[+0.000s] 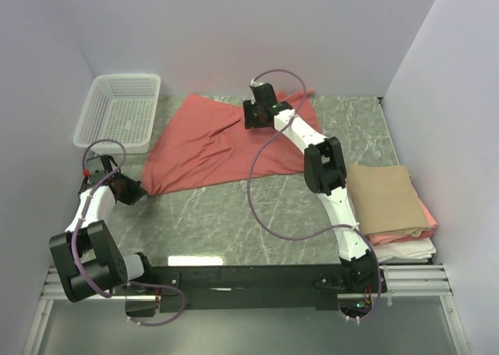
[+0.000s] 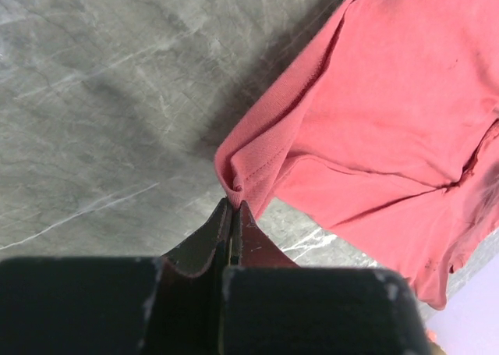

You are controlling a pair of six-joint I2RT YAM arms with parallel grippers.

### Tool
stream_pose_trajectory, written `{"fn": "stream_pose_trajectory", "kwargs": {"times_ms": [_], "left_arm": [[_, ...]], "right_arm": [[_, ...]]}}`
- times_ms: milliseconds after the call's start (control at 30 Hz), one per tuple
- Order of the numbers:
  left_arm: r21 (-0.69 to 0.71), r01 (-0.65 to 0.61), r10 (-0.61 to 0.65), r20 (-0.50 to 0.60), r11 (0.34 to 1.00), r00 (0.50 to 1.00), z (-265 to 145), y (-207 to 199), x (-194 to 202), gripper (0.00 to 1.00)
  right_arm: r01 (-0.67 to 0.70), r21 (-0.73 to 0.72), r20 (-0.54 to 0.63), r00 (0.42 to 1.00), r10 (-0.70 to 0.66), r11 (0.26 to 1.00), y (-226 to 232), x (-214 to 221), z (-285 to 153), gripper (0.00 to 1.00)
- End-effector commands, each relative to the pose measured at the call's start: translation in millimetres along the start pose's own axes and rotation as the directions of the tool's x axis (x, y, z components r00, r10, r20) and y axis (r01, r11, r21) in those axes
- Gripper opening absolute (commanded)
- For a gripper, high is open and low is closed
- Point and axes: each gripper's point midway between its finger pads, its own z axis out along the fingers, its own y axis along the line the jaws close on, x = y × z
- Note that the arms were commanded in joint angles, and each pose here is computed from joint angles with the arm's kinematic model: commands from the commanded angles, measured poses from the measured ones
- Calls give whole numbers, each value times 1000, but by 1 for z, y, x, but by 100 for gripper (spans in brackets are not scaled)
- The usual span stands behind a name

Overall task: Fold and stack the t-shirts
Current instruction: Flatten the tshirt out

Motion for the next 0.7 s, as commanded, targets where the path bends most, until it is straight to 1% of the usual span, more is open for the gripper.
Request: {"fn": "stream_pose_trajectory", "kwargs": {"times_ms": [0, 33, 133, 200, 233, 300, 433, 600, 667], "left_arm": [[45, -32, 32, 1, 998, 999, -1, -10, -5, 1], [46, -36, 36, 2, 998, 999, -1, -10, -5, 1], [47, -34, 34, 1, 998, 999, -1, -10, -4, 1], [47, -39, 39, 1, 998, 999, -1, -10, -4, 1], [47, -37, 37, 1, 998, 999, -1, -10, -4, 1], [48, -38, 38, -2, 998, 999, 0, -10, -3, 1], [52, -38, 38, -6, 998, 999, 0, -10, -2, 1], [56, -38, 38, -5, 998, 999, 0, -12, -4, 1], [57, -39, 40, -4, 998, 999, 0, -12, -3, 1]], "right_arm": [[1, -23, 46, 999, 0, 1000, 40, -14, -27, 56], [-13, -1, 56, 998, 13, 1000, 44, -16, -30, 56], [-36, -15, 80, 996, 37, 999, 55, -23, -41, 55], [-51, -9, 86, 995, 52, 999, 60, -19, -45, 55], [-54, -19, 109, 992, 56, 998, 64, -26, -52, 55], [-62, -24, 110, 992, 64, 998, 71, -26, -57, 55], [-48, 1, 72, 996, 48, 999, 81, -14, -59, 54], [-54, 60, 37, 998, 52, 997, 78, 3, -54, 52], [-55, 47, 25, 998, 54, 997, 83, 8, -53, 51]]}}
